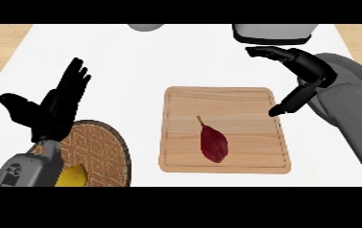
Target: Pick the pear from the cutting board and place it in the pan
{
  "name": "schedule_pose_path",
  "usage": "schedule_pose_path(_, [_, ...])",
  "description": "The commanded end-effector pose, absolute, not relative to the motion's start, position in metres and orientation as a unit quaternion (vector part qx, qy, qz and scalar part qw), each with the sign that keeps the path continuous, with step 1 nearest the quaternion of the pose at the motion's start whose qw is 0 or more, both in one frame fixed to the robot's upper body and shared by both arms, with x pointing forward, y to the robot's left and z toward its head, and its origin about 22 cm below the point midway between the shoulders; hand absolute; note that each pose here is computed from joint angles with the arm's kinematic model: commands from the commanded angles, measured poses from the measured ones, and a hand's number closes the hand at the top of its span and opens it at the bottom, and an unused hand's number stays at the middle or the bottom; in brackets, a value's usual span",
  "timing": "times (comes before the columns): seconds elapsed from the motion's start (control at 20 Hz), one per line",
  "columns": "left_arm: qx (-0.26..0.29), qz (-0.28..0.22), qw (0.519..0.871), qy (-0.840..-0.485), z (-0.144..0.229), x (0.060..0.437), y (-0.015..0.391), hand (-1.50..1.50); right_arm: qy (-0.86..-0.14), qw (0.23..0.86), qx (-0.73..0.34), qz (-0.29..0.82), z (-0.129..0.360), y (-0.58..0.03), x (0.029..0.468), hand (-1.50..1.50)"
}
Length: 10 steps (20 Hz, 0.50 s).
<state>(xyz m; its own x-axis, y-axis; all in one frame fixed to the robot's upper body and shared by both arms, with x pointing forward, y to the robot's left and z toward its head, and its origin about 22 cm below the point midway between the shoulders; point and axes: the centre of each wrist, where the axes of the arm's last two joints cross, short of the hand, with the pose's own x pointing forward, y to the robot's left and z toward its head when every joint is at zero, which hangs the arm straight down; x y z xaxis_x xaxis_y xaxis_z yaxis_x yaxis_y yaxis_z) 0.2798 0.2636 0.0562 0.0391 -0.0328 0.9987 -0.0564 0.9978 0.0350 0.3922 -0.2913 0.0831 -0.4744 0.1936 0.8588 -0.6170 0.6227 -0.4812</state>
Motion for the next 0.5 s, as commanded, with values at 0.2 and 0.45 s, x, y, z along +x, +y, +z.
schedule_pose_path(0.2, [0.036, 0.015, 0.723, -0.689, 0.053, 0.289, 0.259, 0.00, -0.701, 0.413, 0.106, 0.572, 0.117, -0.216, 0.409, -1.50])
schedule_pose_path(0.45, [0.034, 0.013, 0.723, -0.690, 0.057, 0.275, 0.272, 0.00, -0.630, 0.398, 0.104, 0.659, 0.115, -0.198, 0.409, -1.50])
